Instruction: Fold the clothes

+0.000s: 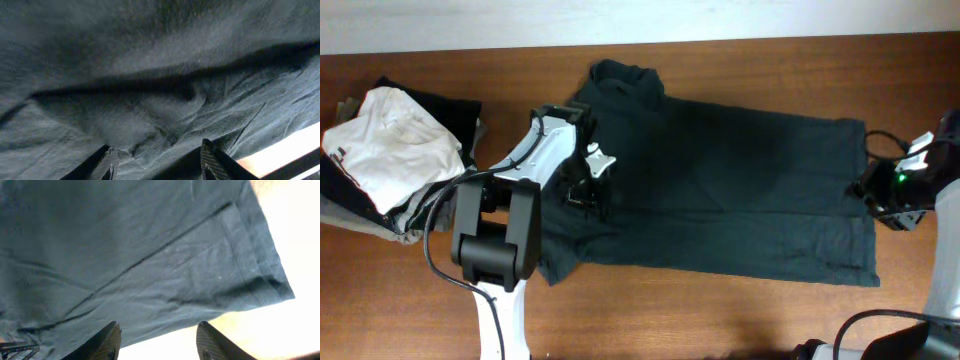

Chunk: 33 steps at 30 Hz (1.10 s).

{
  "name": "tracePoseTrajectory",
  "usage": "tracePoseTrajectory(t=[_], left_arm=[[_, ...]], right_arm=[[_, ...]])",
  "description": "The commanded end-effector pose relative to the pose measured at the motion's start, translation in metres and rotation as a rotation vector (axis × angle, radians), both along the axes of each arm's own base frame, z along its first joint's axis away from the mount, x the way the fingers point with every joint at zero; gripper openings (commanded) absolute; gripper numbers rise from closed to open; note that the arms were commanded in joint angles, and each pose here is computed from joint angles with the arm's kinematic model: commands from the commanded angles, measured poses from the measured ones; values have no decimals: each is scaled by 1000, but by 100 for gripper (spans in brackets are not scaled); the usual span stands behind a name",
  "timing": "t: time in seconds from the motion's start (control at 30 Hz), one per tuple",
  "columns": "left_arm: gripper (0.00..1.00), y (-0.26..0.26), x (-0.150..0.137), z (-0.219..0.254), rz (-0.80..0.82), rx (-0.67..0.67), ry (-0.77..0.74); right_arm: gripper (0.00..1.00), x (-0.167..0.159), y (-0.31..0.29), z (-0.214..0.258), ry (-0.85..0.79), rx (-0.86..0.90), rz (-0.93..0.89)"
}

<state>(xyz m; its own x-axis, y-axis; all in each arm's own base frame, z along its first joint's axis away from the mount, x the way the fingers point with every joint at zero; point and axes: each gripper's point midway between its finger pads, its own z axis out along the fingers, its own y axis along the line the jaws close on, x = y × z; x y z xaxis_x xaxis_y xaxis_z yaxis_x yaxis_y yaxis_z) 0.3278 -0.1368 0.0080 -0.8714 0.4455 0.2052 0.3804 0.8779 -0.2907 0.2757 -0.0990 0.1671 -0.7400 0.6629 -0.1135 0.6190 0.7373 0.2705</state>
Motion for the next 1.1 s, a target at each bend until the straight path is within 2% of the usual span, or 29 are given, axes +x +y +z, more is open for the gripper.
tracePoseTrajectory(t=[0.0,0.03,0.07,0.17,0.27,0.43,0.57,0.73,0.87,1.0,1.07], left_arm=[[42,-1,2,5,-16,-18,-21],[37,-1,2,5,-16,-18,-21],[25,-2,3,5,-16,-19,-25],[7,-3,6,9,-16,-22,-34],[0,-3,9,21,-16,-21,-33],[1,-6,19,59,-17,-25,-47],[1,-9,29,83,-17,-35,-81],[1,-10,31,92,-16,-39,-91],[1,-10,32,92,-16,-39,-93],[0,-10,33,92,-17,-40,-98],[1,-11,34,91,-17,-42,-104]], right_arm=[[54,-10,-2,-30,62,-8,2],[54,-10,-2,-35,64,-9,1],[54,-10,-3,-44,62,-15,1],[54,-8,-5,-54,55,-23,-1],[56,-10,-10,-57,70,-51,-23],[63,-27,-35,-61,130,-108,-142],[64,-52,-50,-73,191,-65,-238],[64,-77,-57,-98,263,-10,-316],[63,-52,-52,-112,139,52,-254],[62,-26,-56,-126,33,24,-225],[58,-15,-59,-132,8,-1,-208]])
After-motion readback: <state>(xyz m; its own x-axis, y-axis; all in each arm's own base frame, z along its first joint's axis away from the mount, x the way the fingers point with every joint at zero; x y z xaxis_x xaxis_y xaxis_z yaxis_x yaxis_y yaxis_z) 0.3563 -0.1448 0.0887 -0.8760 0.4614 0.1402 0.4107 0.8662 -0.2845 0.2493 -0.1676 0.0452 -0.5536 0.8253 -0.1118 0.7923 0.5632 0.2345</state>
